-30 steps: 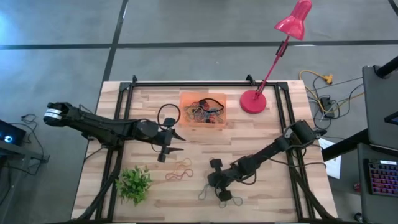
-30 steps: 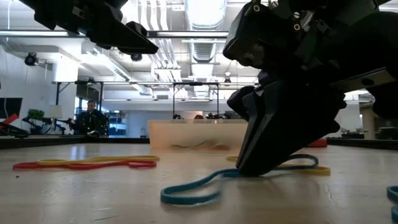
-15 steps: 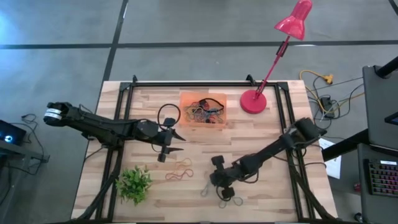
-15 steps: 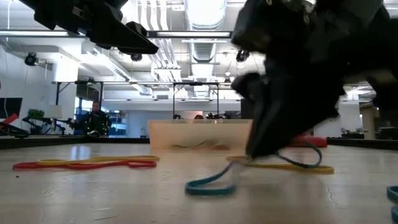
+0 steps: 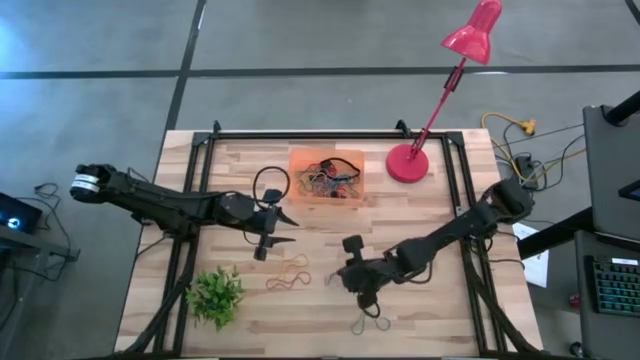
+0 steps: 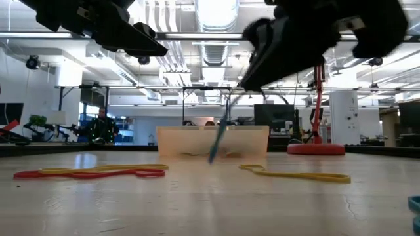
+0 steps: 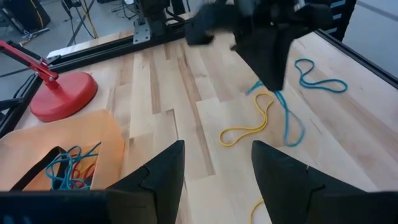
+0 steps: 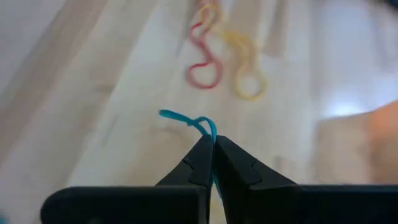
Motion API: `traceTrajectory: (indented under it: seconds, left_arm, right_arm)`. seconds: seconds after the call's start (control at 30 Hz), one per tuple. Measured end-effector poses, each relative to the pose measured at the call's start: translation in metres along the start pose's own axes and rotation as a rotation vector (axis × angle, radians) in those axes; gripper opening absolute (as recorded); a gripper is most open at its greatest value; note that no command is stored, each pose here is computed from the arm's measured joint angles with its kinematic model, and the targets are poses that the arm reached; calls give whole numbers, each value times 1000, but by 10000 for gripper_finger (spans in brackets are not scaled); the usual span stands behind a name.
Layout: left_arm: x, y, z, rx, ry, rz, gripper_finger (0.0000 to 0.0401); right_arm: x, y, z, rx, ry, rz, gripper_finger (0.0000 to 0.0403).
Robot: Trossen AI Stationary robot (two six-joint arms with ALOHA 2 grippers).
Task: Pick and place rubber bands into bin
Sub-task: Put the blue rubber band into the orange bin
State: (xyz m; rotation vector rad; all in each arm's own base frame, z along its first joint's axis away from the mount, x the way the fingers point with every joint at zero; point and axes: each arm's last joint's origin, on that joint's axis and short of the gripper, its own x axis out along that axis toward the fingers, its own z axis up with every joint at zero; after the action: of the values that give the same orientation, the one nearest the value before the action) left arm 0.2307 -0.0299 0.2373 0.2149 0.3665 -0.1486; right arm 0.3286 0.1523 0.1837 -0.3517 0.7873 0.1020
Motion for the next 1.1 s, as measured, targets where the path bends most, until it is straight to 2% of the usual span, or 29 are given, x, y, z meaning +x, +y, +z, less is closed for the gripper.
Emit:
traceTrajectory:
  seconds: [0.3, 0.57, 0.83, 1.1]
  left_arm:
    - [0, 0, -2, 1, 9, 15, 171]
    - [0, 0, -4, 11, 11, 15, 171]
    - [0, 0, -3, 27, 9, 14, 171]
    - [0, 0, -4, 29, 9, 14, 171]
  right_arm:
    - [-24, -36, 13, -92, -41, -252, 8]
    - [-27, -84, 11, -89, 13, -456, 8]
    - [-16, -145, -6, -2, 107, -555, 8]
    - [-12, -198, -23, 137, 79, -520, 9]
